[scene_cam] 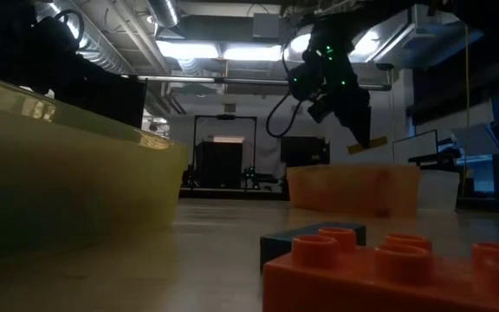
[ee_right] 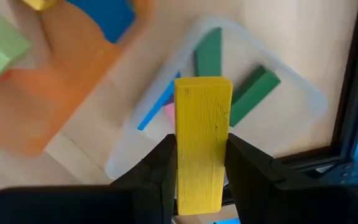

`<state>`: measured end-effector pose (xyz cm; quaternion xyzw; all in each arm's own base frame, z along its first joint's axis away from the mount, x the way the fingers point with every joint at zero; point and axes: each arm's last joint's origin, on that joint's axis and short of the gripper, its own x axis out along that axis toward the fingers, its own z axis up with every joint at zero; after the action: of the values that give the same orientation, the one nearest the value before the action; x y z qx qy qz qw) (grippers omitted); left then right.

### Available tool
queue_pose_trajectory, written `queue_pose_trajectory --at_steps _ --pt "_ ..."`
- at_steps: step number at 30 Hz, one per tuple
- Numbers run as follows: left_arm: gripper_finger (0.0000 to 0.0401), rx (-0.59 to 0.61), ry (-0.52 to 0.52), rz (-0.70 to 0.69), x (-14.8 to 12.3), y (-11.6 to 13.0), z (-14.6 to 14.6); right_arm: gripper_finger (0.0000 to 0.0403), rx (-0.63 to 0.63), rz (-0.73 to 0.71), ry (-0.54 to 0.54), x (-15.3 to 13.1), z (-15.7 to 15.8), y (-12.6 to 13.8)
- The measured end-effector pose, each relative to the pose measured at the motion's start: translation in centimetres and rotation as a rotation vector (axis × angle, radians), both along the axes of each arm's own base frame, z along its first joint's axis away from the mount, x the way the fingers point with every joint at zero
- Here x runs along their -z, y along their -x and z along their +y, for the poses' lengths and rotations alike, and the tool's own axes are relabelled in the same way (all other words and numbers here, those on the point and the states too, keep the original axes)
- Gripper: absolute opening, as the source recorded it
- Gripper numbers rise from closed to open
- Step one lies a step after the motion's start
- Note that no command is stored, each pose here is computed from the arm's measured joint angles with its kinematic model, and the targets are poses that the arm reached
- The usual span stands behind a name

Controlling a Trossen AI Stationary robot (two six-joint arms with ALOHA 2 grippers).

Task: Sort blocks by size
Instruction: Put the yellow rectangle block into the transparent bin, then put the blue rectangle block into the transparent bin

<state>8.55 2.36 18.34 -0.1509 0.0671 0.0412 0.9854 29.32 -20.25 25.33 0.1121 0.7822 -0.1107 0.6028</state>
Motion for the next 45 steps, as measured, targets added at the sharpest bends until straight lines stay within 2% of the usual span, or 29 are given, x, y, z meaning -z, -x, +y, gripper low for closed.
queue_pose_trajectory --at_steps 10,15,21,27,34,40,45 --pt "0.0205 0.000 0.000 0.000 0.0 0.0 0.0 0.0117 0.100 -0.005 -0.006 0.0 -2.7 2.1" --pt "0.0205 0.000 0.000 0.000 0.0 0.0 0.0 0.0117 0.139 0.000 -0.014 0.3 -2.9 2.3" --pt "0.0205 -0.001 0.002 0.001 0.0 0.0 0.0 0.0119 0.139 0.064 -0.061 2.2 -2.3 3.0" --pt "0.0205 -0.001 0.007 0.000 0.0 0.0 0.0 0.0152 0.163 0.101 -0.073 3.1 -2.0 3.3" --pt "0.0205 0.002 -0.010 0.001 0.0 0.0 0.0 0.0201 0.147 0.122 -0.016 3.2 -2.2 3.3" --pt "0.0205 0.009 -0.056 0.004 0.0 0.0 0.0 0.0211 0.141 0.136 -0.033 3.0 -2.1 3.5" --pt "0.0205 0.008 -0.049 0.004 0.1 0.0 0.0 0.0206 0.145 0.068 0.005 0.5 -1.4 4.2"
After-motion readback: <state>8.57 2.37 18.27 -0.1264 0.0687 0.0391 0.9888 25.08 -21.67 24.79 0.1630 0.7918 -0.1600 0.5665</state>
